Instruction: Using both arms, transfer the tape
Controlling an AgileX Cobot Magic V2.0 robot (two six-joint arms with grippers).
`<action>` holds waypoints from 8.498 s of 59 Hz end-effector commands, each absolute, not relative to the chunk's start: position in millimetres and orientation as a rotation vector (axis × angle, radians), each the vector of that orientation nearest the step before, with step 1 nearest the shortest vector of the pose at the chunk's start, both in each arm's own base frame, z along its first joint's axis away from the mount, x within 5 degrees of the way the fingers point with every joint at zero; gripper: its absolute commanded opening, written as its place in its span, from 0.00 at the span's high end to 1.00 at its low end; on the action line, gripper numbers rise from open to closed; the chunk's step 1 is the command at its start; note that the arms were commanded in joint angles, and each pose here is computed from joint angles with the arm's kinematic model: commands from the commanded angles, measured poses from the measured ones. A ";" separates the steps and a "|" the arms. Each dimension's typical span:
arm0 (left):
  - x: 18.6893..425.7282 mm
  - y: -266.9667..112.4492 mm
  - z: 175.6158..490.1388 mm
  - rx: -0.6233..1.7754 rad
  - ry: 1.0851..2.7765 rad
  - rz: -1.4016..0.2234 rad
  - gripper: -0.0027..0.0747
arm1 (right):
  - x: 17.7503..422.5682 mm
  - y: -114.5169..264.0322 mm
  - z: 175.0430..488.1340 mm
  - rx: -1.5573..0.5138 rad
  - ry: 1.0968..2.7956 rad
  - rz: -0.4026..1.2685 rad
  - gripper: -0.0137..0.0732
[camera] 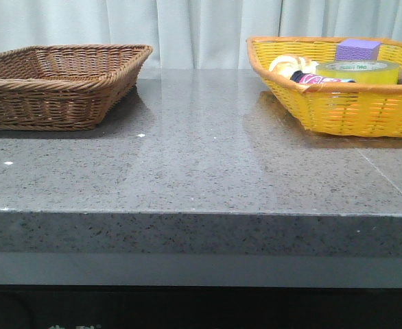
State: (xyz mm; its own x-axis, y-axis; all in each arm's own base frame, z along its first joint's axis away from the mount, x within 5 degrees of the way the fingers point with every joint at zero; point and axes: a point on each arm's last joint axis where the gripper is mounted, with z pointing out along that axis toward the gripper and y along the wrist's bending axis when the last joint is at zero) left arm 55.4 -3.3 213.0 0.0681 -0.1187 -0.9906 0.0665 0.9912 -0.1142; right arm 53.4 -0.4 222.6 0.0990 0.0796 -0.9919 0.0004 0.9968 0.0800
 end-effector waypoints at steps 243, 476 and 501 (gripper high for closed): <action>125.2 -90.8 382.6 0.457 1.789 -0.554 0.26 | 403.6 32.5 438.1 -0.099 2.413 0.130 0.69; 272.4 -210.4 393.4 1.500 1.957 -0.223 0.25 | 130.8 72.6 378.6 -0.396 1.800 0.452 0.36; 316.4 -260.2 346.9 1.680 2.023 -0.247 0.26 | 130.8 72.6 378.6 -0.396 1.800 0.452 0.36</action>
State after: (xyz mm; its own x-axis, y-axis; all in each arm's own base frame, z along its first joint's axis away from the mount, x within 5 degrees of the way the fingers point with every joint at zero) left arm 319.7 -255.8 325.0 -0.1445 0.8965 -0.4188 0.9636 0.2237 0.1463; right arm 131.0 73.8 362.9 -0.3436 -0.0929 -0.9345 -0.4909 0.8661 0.0944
